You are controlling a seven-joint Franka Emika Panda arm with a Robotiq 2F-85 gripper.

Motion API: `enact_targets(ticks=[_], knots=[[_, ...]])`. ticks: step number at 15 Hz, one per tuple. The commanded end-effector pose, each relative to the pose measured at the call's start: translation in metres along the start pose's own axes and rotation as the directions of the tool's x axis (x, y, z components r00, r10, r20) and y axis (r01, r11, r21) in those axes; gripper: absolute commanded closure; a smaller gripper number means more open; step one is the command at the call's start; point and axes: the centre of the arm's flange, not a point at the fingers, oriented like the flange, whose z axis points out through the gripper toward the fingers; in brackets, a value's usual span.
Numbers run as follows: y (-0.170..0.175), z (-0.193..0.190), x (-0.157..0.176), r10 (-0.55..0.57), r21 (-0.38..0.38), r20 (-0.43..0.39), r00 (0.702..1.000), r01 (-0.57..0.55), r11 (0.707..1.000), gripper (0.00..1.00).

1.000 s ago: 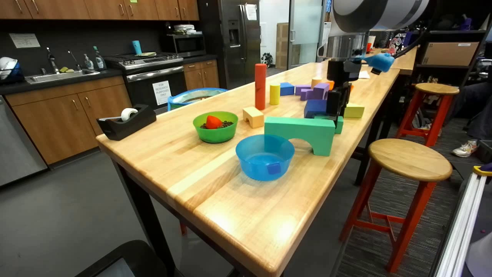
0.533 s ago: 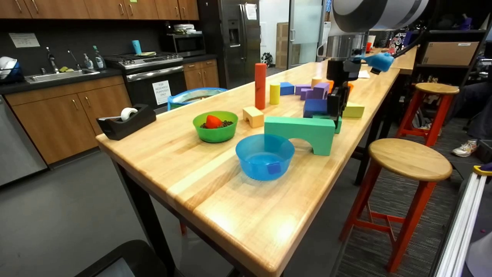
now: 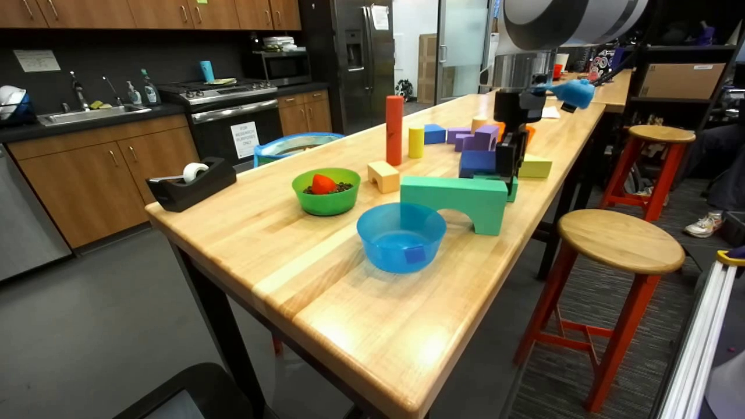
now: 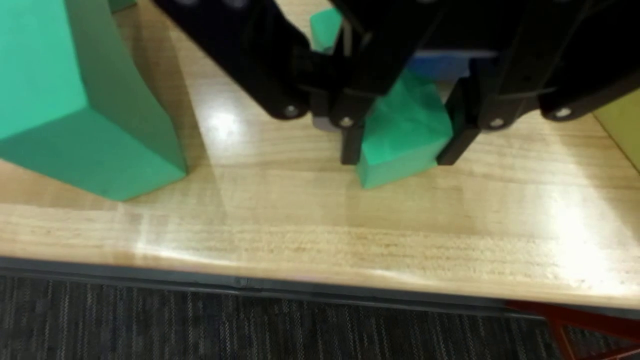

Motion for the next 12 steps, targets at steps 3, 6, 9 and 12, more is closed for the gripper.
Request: enact_targets(ticks=[3,6,9,12], knots=[[-0.009,0.001,-0.019,-0.075,-0.045,0.039,0.996,0.076,0.996,0.84],[-0.017,-0.001,-0.031,-0.123,-0.047,0.057,0.991,0.125,0.991,0.84],[-0.017,-0.003,-0.043,-0.144,-0.050,0.080,0.986,0.148,0.988,0.84],[-0.006,-0.008,-0.050,-0.114,-0.067,0.072,0.991,0.119,0.991,0.84]])
